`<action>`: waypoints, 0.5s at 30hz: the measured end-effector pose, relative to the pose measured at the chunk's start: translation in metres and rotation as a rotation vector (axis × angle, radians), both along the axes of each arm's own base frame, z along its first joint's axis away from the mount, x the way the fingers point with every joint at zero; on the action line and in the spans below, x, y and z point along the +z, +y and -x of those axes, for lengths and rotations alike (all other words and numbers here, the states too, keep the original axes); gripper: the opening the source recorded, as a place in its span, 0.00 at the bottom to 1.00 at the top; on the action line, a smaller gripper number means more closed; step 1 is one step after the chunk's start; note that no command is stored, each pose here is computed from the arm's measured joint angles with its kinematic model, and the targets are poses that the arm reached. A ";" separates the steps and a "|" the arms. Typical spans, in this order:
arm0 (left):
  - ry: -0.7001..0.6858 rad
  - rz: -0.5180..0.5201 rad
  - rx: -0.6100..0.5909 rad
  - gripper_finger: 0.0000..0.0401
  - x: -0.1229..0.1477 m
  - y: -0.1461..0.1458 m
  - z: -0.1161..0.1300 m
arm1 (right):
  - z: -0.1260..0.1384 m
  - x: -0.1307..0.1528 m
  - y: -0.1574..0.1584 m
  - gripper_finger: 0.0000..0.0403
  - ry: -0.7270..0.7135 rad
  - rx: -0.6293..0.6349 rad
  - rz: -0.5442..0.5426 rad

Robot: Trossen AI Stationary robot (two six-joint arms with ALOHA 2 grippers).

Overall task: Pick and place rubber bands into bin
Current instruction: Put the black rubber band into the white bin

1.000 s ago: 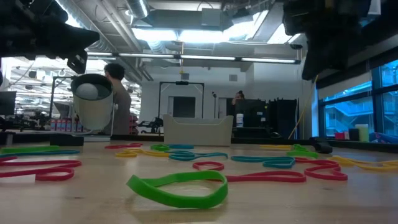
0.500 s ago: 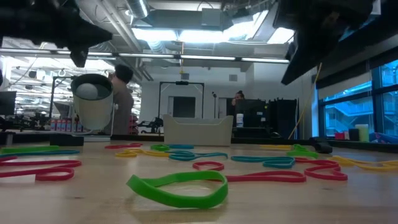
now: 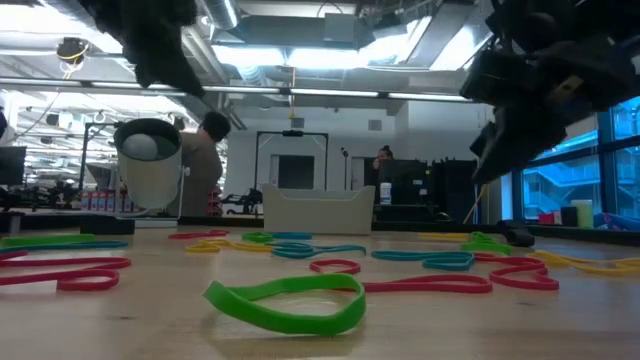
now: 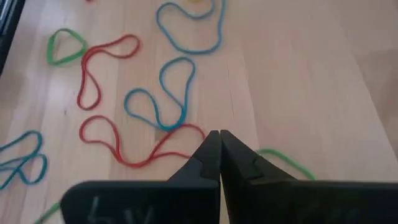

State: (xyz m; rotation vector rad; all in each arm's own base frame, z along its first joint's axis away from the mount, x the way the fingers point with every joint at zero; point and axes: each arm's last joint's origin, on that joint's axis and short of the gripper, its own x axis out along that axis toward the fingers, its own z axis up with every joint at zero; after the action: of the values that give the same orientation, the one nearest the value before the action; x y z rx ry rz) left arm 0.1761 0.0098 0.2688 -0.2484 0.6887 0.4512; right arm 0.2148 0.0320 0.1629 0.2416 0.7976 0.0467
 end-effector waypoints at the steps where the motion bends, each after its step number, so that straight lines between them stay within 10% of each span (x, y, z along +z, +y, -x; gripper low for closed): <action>1: 0.052 0.019 0.026 0.08 0.000 0.002 -0.002 | 0.002 -0.002 0.000 0.00 0.007 0.001 0.002; 15: 0.565 0.383 0.313 0.43 -0.059 0.018 -0.017 | 0.004 0.001 -0.001 0.01 -0.035 0.034 0.031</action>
State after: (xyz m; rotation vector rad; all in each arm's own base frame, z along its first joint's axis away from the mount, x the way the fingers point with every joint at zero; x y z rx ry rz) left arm 0.1926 0.0275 0.2100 -0.6078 1.3016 0.6983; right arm 0.2106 0.0314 0.1638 0.1977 0.7674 0.0709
